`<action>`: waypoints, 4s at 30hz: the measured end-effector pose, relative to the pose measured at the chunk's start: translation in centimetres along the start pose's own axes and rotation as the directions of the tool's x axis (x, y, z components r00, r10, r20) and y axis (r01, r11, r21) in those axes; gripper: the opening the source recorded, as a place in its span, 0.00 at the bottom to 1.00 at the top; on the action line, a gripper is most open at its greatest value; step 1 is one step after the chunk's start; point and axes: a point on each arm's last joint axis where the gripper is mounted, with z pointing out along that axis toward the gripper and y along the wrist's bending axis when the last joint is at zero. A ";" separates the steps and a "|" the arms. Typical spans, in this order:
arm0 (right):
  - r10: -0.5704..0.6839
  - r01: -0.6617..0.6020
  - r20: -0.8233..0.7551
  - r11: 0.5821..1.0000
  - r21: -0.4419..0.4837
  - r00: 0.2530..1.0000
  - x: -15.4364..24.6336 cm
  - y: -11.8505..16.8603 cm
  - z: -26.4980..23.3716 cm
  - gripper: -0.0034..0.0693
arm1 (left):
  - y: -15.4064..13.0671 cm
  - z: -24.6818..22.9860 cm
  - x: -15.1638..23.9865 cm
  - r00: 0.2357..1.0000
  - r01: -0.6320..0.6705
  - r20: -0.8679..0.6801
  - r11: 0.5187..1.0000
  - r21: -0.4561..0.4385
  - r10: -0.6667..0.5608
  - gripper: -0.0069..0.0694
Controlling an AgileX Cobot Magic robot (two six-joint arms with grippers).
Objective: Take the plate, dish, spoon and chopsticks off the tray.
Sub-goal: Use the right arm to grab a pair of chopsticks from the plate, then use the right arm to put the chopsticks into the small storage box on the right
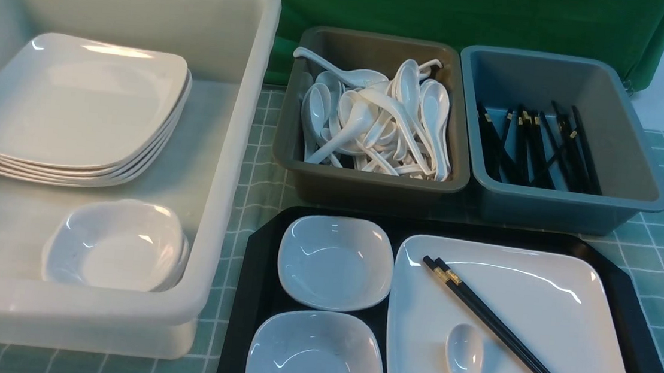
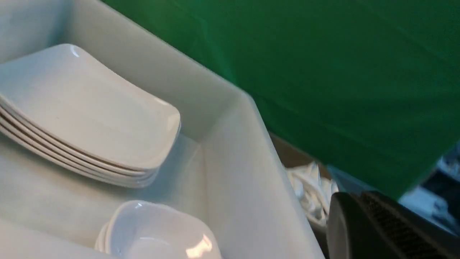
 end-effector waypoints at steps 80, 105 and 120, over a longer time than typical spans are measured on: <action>-0.610 0.145 -0.668 0.775 -0.615 0.427 -7.7 8.5 27.2 0.24 | -7.9 1.9 -3.5 0.760 -0.315 -0.274 0.703 0.637 0.589 0.11; -0.105 -0.036 -0.518 0.966 -0.255 0.849 -27.3 0.3 30.5 0.24 | -8.3 2.6 -4.9 0.829 -0.378 -0.128 0.715 0.588 0.544 0.11; 0.175 -0.250 -0.532 0.966 -0.071 0.828 -24.1 -3.7 41.7 0.48 | -8.3 2.5 -4.6 0.818 -0.375 -0.147 0.708 0.598 0.556 0.11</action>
